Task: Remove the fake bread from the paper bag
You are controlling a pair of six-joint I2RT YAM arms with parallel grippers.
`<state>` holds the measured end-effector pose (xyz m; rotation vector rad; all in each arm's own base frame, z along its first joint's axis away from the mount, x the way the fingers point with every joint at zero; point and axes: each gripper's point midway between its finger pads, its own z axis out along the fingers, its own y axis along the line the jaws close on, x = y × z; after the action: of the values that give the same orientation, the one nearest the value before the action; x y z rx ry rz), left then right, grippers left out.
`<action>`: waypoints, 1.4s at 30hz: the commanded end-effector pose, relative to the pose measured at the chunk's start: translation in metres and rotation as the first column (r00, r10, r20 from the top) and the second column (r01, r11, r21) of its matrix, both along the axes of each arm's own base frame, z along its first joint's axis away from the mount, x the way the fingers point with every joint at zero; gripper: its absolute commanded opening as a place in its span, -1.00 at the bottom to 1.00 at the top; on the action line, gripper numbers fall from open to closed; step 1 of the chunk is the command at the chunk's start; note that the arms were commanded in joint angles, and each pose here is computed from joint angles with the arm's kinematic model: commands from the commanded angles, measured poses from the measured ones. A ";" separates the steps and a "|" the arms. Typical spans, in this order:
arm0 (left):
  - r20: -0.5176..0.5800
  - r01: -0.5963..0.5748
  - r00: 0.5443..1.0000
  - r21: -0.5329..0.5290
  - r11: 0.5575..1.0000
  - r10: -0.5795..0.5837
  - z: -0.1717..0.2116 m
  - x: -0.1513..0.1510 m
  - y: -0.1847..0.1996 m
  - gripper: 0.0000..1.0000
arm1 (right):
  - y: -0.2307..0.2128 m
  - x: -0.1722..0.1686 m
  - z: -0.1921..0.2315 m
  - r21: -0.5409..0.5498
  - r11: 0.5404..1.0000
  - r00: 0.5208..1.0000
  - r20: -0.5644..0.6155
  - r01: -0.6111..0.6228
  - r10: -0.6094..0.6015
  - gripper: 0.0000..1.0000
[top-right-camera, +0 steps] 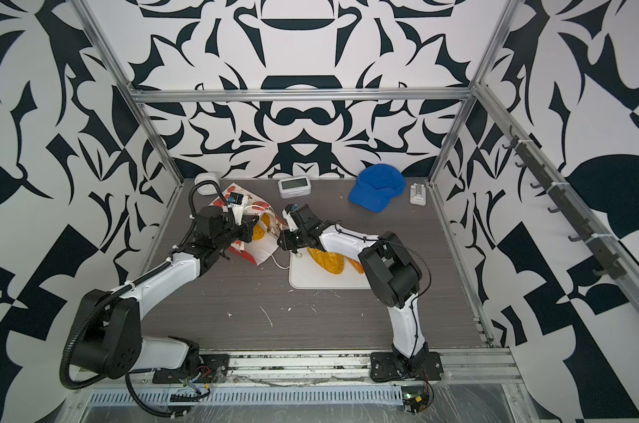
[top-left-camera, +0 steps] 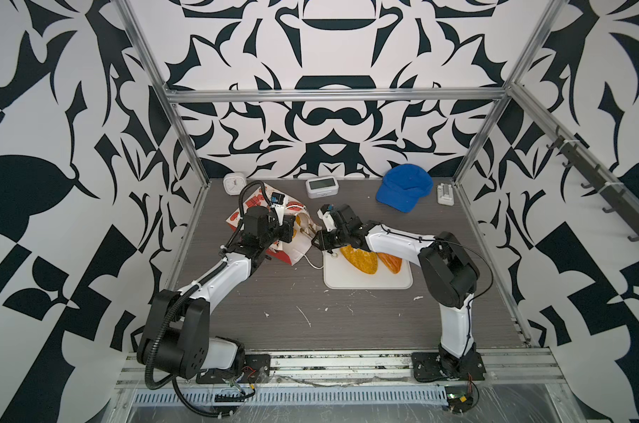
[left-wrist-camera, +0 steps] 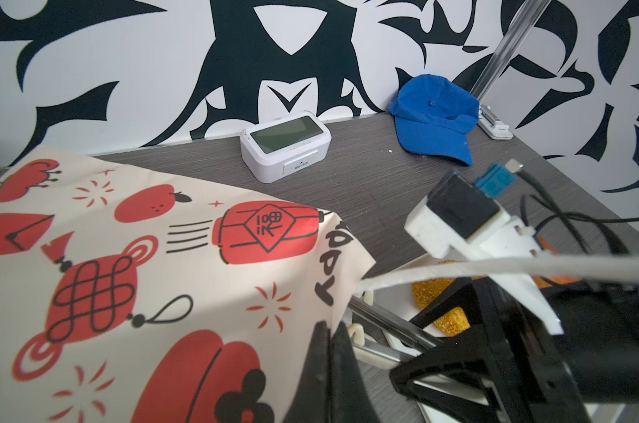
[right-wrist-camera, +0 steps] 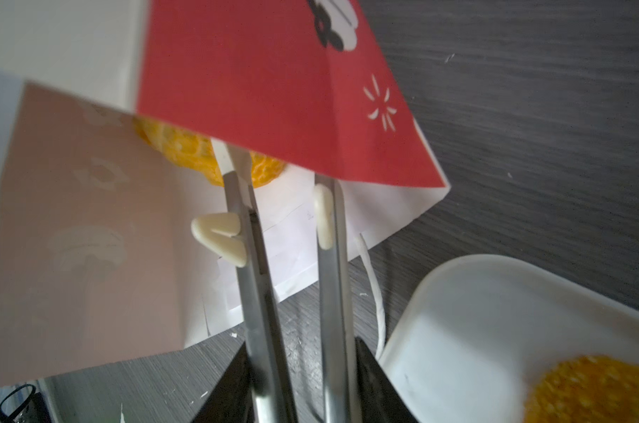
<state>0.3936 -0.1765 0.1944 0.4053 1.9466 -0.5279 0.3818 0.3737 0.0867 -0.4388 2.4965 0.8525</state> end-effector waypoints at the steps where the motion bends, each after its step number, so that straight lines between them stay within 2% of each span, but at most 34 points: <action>1: 0.049 0.020 0.999 -0.032 0.999 -0.019 0.016 -0.001 -0.004 -1.00 | 0.000 0.019 0.013 0.032 0.998 0.999 -0.009 0.046 -0.046 -0.14; 7: 0.050 0.016 0.999 -0.027 1.000 -0.015 0.015 -0.001 -0.003 -1.00 | 0.005 0.019 0.013 0.053 0.998 0.999 -0.028 0.024 -0.022 -0.21; 13: 0.052 0.015 0.999 -0.025 1.000 -0.014 0.016 -0.001 -0.003 -1.00 | 0.000 0.019 0.014 0.063 0.998 0.999 -0.026 0.029 -0.027 -0.49; 21: 0.055 0.000 0.998 -0.020 1.000 0.001 0.015 0.002 -0.001 -1.00 | -0.002 0.015 0.027 0.081 0.996 1.000 -0.018 0.023 -0.022 -0.59; 42: 0.057 -0.067 0.996 -0.016 0.998 0.068 0.011 0.019 0.004 -1.00 | -0.017 -0.029 0.061 0.129 0.991 0.997 -0.072 -0.018 0.027 -0.76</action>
<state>0.4031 -0.1772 0.1950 0.3929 1.9182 -0.5005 0.3501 0.3611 0.1155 -0.4187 2.5572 1.0193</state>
